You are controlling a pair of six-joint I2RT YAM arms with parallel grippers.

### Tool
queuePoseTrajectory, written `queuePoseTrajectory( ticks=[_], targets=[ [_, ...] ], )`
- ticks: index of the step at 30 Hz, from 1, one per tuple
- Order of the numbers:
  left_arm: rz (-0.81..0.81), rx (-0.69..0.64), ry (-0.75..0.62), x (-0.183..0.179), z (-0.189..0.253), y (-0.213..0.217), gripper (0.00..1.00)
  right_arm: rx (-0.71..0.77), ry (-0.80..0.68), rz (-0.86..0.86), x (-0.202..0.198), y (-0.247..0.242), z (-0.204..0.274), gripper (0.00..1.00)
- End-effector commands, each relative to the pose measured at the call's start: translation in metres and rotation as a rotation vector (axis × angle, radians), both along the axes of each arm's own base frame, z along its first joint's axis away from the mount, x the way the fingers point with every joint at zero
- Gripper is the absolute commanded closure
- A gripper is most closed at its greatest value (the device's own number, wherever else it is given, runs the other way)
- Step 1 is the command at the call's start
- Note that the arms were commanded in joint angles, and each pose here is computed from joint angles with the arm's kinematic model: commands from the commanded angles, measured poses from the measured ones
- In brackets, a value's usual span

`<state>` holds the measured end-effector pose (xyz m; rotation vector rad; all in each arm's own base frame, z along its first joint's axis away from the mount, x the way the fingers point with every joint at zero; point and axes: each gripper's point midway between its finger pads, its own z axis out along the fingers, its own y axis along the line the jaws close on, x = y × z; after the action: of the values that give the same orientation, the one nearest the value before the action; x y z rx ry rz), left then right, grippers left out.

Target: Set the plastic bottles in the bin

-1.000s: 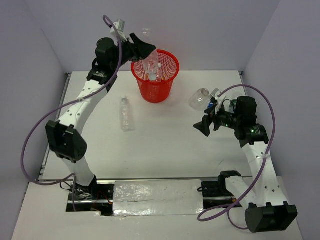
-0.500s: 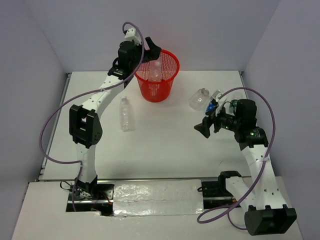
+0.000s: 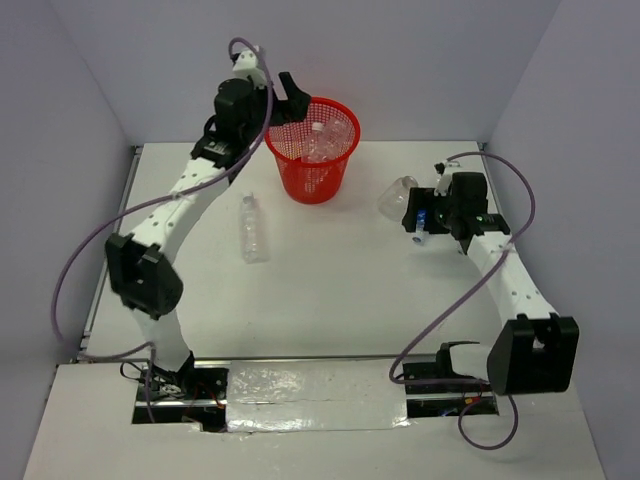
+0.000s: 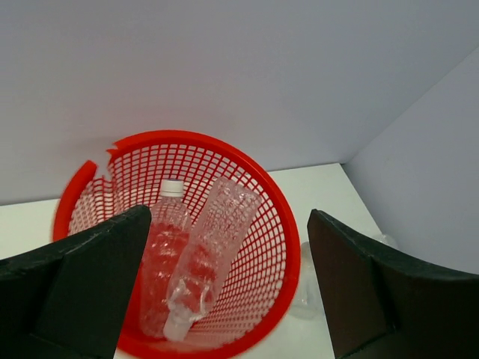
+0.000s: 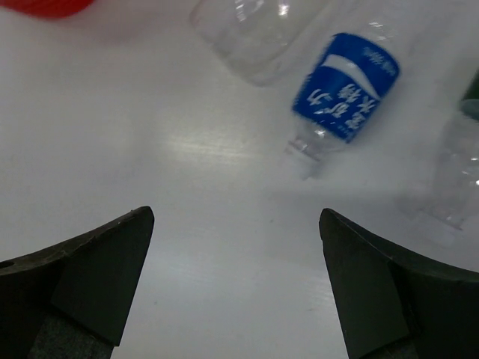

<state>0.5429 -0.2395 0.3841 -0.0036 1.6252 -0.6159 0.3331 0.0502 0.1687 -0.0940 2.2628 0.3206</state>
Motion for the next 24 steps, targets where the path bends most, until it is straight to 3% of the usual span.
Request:
queuePoseTrajectory(
  ticks=[1,2,4,5,6,8,16,24],
  targets=[
    [0.064,-0.016,-0.205,-0.067,0.103,0.043,0.01,-0.040,-0.095,-0.335,0.048,-0.045,0.030,0.02],
    [0.075,0.010,-0.149,-0.072,0.077,0.049,0.01,-0.056,-0.060,-0.354,0.055,-0.048,0.017,0.02],
    [0.100,-0.002,-0.174,-0.108,0.092,0.069,0.01,-0.070,-0.071,-0.375,0.069,-0.053,0.017,0.02],
    [0.105,0.026,-0.104,-0.113,0.058,0.074,0.01,-0.083,-0.039,-0.401,0.076,-0.065,0.004,0.02],
    [0.117,0.002,-0.132,-0.136,0.071,0.085,0.01,-0.085,-0.059,-0.406,0.086,-0.067,0.009,0.02],
    [0.125,0.031,-0.022,-0.152,0.022,0.095,0.01,-0.111,-0.015,-0.417,0.099,-0.073,-0.011,0.02],
    [0.199,-0.054,0.247,-0.245,-0.082,0.136,0.01,-0.144,0.088,-0.509,0.152,-0.113,-0.051,0.05],
    [0.251,-0.195,0.362,-0.285,-0.146,0.147,0.01,-0.090,0.231,-0.462,0.174,-0.109,-0.103,0.08]
  ],
)
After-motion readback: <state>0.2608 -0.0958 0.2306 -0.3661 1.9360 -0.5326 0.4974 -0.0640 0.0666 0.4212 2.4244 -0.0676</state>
